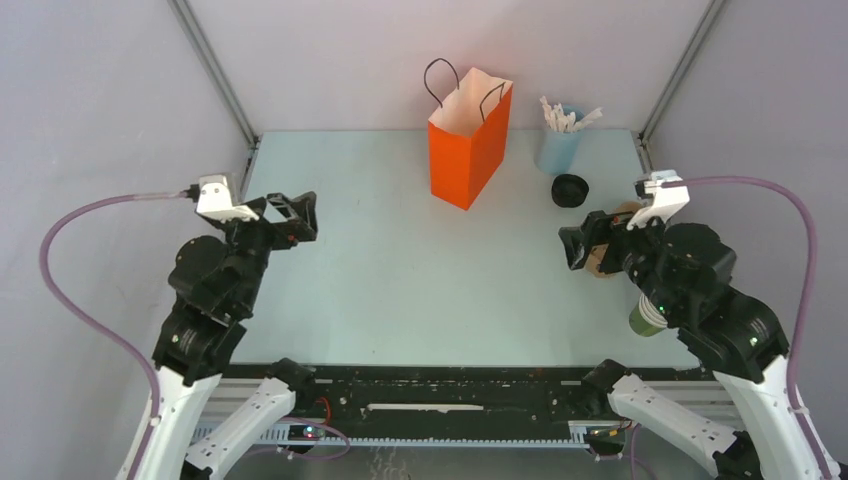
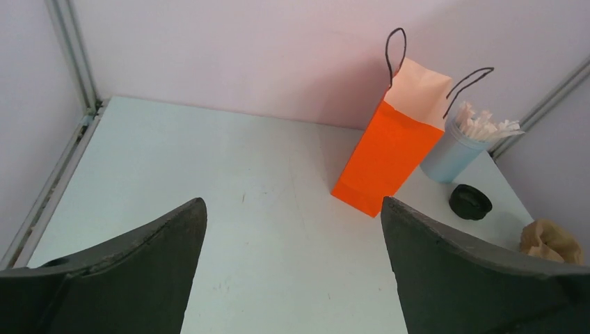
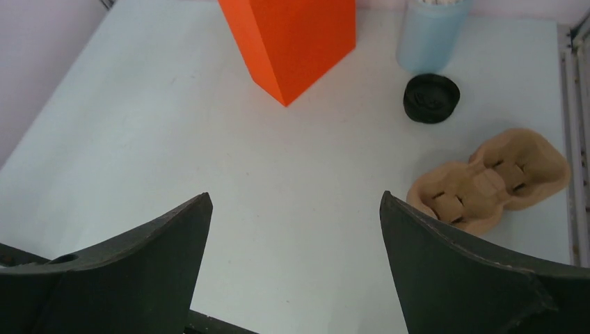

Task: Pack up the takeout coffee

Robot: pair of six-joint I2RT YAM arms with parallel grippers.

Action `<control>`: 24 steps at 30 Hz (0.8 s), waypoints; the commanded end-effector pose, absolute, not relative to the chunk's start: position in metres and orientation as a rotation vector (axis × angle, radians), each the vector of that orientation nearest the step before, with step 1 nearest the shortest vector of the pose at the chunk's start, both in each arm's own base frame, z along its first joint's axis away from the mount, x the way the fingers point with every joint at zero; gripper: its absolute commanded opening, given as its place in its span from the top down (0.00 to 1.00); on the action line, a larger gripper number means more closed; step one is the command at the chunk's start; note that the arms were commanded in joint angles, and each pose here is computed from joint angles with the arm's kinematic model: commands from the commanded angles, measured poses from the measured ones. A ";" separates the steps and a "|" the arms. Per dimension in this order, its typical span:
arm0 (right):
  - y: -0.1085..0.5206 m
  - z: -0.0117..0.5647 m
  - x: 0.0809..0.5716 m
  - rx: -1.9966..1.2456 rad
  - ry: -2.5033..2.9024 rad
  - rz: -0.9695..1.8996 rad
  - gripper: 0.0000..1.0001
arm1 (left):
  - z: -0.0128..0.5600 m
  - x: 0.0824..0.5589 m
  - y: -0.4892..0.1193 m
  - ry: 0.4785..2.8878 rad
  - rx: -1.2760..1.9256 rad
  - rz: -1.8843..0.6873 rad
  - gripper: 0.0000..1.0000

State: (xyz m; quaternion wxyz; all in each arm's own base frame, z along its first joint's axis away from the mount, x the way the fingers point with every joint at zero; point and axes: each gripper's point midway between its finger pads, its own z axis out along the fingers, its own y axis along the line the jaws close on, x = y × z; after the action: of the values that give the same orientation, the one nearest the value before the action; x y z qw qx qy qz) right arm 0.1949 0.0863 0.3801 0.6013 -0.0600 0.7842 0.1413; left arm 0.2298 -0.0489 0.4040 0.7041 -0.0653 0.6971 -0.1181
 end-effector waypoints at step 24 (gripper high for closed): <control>-0.043 0.292 0.188 0.745 2.003 -0.087 0.07 | 0.435 0.258 -0.112 1.366 0.108 -0.467 0.00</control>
State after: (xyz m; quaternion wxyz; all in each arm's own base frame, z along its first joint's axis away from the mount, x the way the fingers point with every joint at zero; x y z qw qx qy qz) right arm 0.1982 -0.0245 0.2978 0.4874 0.2365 0.8402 -0.0244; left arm 0.2581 -0.1056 0.4284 0.7388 0.0307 0.6406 -0.2071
